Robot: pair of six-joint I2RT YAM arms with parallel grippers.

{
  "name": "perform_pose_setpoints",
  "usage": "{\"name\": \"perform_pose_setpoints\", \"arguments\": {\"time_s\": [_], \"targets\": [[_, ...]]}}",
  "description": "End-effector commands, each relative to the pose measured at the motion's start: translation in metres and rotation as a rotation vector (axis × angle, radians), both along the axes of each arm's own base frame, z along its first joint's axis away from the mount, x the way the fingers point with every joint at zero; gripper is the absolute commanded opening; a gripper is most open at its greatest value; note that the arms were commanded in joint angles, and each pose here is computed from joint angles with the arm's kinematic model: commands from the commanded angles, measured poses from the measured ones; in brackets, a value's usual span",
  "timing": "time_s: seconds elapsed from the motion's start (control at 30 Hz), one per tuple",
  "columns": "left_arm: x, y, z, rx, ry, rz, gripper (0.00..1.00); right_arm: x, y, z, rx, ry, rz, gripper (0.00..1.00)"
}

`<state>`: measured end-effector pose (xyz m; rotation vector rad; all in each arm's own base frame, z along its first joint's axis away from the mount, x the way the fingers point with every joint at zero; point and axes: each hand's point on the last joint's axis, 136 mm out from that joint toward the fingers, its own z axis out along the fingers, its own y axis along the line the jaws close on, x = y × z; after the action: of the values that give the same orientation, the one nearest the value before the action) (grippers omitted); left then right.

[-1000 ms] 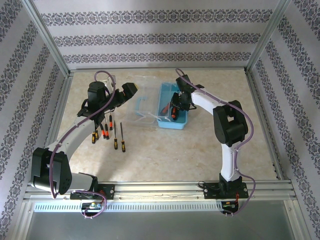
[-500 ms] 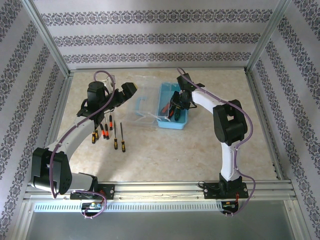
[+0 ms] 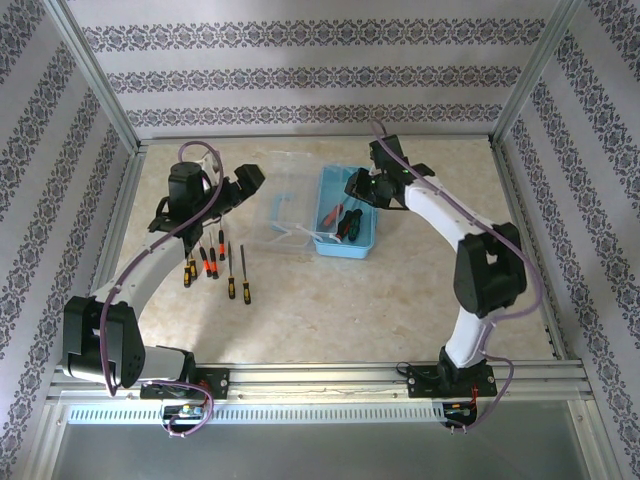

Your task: Pack the tool kit

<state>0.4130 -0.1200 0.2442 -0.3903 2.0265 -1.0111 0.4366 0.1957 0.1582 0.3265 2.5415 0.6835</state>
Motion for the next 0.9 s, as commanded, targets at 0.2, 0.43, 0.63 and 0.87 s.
{"name": "perform_pose_setpoints", "arguments": {"time_s": [0.2,0.43,0.63,0.87], "targets": [[-0.003,0.078,0.006,0.297,0.024,0.263,0.94,-0.047,0.038,0.022,0.095,-0.206,0.205,0.43],[-0.056,0.117,-0.028,0.459,0.208,0.406,0.85,-0.068,0.056,0.029,0.097,-0.303,0.311,0.34],[-0.103,0.131,-0.085,0.519,0.422,0.44,0.78,-0.08,0.061,0.031,0.137,-0.344,0.335,0.32],[-0.128,0.11,-0.136,0.482,0.572,0.368,0.48,-0.097,0.062,0.026,0.125,-0.352,0.357,0.31]]}}
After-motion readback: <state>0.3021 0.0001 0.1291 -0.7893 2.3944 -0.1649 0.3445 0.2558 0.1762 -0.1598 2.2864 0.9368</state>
